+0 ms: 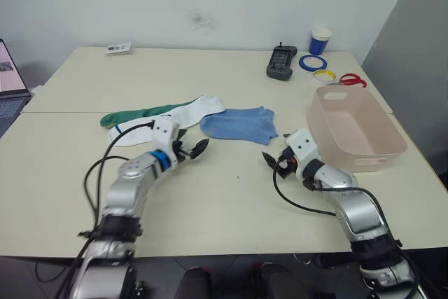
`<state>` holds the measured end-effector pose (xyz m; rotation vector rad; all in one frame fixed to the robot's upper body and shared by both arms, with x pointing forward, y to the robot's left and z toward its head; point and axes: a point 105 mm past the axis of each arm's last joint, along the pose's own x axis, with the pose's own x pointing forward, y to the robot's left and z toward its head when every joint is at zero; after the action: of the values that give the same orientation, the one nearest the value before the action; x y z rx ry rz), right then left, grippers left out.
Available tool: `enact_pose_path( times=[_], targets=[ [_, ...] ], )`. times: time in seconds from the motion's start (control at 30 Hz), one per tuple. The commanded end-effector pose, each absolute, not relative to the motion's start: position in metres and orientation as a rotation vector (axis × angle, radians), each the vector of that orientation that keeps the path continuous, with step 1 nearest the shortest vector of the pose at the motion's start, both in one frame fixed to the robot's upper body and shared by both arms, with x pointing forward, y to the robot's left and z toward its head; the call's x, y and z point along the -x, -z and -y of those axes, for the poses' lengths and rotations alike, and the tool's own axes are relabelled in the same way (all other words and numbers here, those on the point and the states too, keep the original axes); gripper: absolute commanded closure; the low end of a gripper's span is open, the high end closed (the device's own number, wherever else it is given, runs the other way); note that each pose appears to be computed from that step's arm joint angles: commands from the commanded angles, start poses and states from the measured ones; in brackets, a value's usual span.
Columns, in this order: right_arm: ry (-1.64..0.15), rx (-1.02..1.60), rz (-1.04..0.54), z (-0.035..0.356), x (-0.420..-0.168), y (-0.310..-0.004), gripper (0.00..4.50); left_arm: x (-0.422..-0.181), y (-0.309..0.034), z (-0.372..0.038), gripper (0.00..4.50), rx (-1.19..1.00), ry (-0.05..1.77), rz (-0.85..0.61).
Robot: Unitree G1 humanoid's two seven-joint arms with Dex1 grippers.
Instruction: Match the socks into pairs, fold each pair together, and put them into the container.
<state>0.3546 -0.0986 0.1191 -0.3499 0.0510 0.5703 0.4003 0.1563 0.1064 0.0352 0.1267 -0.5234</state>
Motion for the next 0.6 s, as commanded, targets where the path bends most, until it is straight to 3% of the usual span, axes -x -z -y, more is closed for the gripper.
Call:
enact_pose_path(
  times=[0.03,0.13,0.5,0.6],
  targets=[
    [-0.561,0.349,0.013,0.0962,-0.3583,-0.1348,0.0,-0.4107,-0.1109,-0.1544,0.19,-0.042,0.498,-0.103],
    [-0.564,0.35,0.016,0.0945,-0.3587,-0.1351,0.0,-0.4151,-0.1117,-0.151,0.82,-0.025,0.493,-0.095],
    [-0.572,0.365,0.005,0.0904,-0.3647,-0.1286,0.0,-0.4171,-0.1139,-0.1485,4.39,0.01,0.492,-0.09],
    [-0.578,0.364,0.009,0.0888,-0.3656,-0.1294,0.0,-0.4115,-0.1135,-0.146,4.45,0.019,0.508,-0.095]
  ],
)
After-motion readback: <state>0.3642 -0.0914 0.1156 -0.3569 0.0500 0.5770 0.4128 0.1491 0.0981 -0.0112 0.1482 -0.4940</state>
